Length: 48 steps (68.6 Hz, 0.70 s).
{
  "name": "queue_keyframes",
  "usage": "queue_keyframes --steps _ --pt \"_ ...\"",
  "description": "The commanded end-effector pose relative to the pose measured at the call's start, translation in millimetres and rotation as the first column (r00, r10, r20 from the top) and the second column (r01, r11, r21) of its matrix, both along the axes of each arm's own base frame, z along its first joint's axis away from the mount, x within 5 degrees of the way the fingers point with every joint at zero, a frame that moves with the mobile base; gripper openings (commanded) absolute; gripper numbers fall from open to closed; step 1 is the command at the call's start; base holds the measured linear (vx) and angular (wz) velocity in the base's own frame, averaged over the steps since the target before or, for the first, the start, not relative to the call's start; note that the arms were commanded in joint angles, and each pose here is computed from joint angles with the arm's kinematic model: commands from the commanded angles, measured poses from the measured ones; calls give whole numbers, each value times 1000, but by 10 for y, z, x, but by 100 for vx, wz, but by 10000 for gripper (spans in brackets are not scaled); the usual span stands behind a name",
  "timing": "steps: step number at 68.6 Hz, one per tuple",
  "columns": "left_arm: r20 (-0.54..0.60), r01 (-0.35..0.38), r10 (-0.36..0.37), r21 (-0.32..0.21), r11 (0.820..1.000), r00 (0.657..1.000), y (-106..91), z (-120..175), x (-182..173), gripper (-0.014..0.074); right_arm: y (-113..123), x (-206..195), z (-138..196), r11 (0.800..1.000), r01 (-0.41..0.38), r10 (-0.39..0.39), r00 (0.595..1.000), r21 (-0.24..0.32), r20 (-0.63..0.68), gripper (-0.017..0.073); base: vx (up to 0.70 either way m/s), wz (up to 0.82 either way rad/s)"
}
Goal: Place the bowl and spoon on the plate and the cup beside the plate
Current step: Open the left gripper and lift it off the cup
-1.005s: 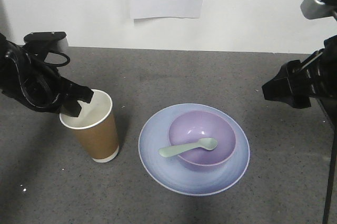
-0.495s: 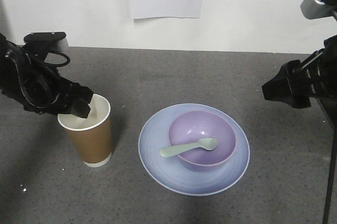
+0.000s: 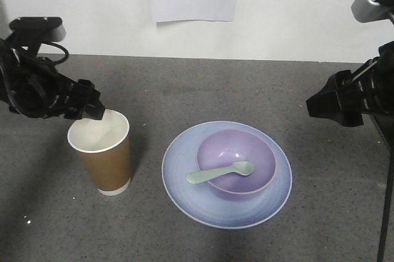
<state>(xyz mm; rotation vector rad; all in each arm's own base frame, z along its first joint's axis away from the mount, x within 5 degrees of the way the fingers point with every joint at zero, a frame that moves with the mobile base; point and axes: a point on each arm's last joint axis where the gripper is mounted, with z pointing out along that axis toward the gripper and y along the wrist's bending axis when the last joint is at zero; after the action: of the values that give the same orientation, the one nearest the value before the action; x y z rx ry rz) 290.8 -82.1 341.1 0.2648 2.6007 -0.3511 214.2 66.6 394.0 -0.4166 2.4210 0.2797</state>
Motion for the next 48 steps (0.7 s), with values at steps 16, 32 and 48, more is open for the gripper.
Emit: queue_keyframes --steps 16,32,48 --pt "306 -158 147 12 987 941 260 710 -472 561 -23 -11 139 1000 20 -21 996 20 90 528 0 0" --pt "395 -213 194 5 977 898 390 908 -789 559 -84 -132 -106 996 74 -79 987 42 139 528 0 0" --pt "428 -268 245 -7 963 870 512 618 -1124 559 -250 -488 -280 990 139 -139 964 16 228 528 0 0"
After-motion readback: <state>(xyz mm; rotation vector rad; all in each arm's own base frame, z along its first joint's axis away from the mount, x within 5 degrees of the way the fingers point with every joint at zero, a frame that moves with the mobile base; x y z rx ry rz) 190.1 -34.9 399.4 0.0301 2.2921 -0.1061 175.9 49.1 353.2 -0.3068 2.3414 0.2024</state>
